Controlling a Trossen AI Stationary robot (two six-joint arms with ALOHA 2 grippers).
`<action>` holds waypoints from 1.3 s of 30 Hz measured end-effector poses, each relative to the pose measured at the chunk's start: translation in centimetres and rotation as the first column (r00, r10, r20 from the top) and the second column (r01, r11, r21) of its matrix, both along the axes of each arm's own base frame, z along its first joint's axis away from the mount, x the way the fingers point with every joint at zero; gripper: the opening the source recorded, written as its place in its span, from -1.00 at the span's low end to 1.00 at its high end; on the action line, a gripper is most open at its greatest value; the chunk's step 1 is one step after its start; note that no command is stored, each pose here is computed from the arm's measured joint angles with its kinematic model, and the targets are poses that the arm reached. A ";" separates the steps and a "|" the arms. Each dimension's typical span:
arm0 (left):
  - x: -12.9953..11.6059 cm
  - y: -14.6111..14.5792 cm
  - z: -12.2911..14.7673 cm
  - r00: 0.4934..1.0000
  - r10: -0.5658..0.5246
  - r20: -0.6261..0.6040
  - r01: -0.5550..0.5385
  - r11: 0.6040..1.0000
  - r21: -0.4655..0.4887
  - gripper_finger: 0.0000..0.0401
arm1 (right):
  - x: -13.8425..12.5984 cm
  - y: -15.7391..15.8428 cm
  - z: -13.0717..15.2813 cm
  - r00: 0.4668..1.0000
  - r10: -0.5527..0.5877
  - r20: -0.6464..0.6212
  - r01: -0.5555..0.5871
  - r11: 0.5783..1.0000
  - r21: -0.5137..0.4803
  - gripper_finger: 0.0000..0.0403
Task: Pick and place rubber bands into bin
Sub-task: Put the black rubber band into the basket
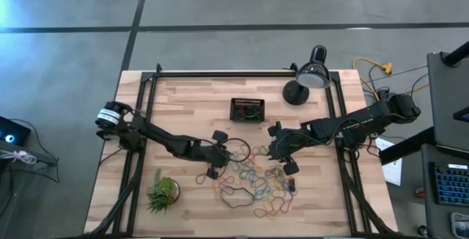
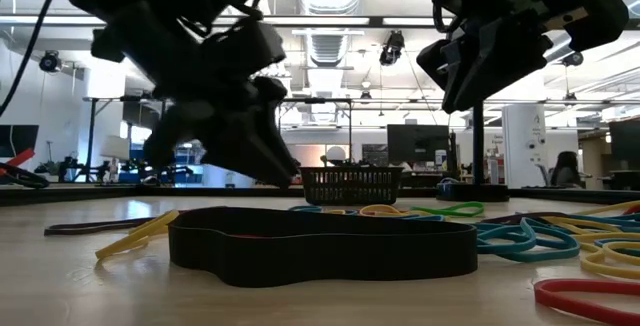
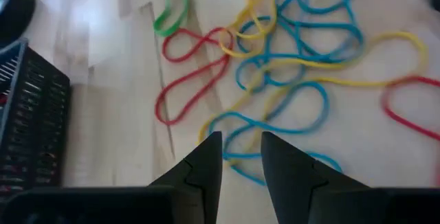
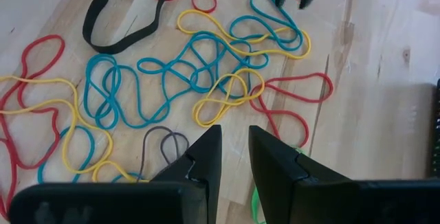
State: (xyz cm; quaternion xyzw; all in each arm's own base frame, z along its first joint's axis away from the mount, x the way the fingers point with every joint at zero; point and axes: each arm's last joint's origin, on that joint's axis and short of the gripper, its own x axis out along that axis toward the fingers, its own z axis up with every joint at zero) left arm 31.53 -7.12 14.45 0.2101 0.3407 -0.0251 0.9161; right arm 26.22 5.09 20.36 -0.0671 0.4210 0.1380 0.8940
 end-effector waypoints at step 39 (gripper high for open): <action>5.0 0.5 5.0 0.960 0.005 0.280 -0.001 1.000 -0.014 -0.57 | -7.3 3.9 -1.1 0.795 -0.519 0.314 0.554 0.832 -0.026 -0.66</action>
